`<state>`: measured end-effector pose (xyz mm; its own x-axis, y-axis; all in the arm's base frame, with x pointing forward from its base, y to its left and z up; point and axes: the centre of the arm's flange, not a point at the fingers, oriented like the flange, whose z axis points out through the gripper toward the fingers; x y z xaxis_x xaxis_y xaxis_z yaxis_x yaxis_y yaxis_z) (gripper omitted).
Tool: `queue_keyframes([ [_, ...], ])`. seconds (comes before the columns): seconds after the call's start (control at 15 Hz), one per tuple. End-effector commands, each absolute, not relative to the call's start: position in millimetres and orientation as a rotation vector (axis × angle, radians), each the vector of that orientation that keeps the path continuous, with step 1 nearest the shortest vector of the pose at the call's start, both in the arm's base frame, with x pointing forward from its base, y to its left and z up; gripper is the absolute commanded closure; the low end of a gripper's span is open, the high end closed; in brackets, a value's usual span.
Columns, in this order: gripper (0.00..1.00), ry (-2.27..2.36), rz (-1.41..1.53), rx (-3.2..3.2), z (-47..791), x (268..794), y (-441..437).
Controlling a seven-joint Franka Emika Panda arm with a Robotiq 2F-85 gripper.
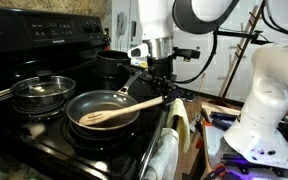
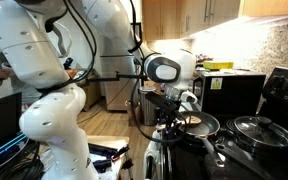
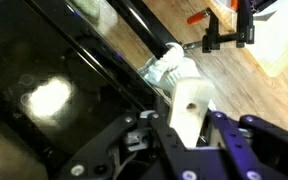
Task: Remove the wooden spatula from the pan and put it in the pot
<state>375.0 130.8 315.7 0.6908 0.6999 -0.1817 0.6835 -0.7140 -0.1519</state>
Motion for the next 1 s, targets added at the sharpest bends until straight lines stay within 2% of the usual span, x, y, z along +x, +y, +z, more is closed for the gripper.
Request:
queue_keyframes([
  [0.0,0.97,-1.124,0.291,-2.842,324,359,129],
  [0.13,1.0,-1.107,0.265,-2.841,329,357,126],
  [0.87,0.99,-1.001,0.123,-2.854,373,354,93],
  [0.93,0.71,-0.992,0.122,-2.858,374,355,92],
])
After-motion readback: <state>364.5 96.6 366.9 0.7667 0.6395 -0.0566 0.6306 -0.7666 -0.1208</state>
